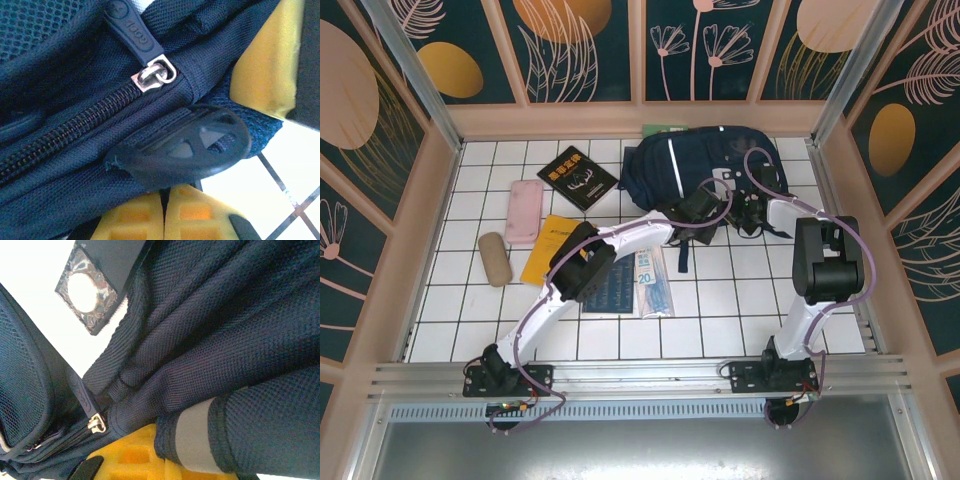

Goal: Pack the student bag
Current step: Unzip the student bag at the top-center of the table.

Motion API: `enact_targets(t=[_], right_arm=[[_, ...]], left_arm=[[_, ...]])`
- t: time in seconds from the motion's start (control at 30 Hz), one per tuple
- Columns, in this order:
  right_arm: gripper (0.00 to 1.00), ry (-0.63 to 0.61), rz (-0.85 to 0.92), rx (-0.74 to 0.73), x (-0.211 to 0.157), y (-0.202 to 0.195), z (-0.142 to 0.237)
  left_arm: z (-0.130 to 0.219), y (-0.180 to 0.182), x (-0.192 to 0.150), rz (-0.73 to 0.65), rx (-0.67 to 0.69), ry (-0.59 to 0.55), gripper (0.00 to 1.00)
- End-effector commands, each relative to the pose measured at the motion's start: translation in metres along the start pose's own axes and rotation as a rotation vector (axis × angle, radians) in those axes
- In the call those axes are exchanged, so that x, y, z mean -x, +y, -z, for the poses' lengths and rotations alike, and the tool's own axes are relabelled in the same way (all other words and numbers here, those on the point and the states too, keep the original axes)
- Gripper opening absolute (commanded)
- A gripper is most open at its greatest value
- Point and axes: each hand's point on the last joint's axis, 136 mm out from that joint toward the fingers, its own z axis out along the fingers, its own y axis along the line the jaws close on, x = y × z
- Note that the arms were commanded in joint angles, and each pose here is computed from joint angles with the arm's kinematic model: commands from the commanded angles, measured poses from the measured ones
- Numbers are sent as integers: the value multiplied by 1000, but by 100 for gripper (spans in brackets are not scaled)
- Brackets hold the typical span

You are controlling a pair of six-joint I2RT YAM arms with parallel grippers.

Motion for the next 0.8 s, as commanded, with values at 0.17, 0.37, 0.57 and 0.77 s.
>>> enact_targets(t=[0.17, 0.37, 0.57, 0.77], right_arm=[[0, -32, -36, 8, 2, -16, 10], [0, -60, -81, 15, 9, -36, 22], [0, -86, -113, 23, 17, -53, 35], [0, -120, -131, 13, 29, -65, 44]], left_arm=[[41, 55, 1, 79, 224, -18, 0], [71, 98, -8, 158, 318, 0, 0], [100, 157, -19, 206, 451, 7, 0], [121, 188, -13, 224, 470, 2, 0]])
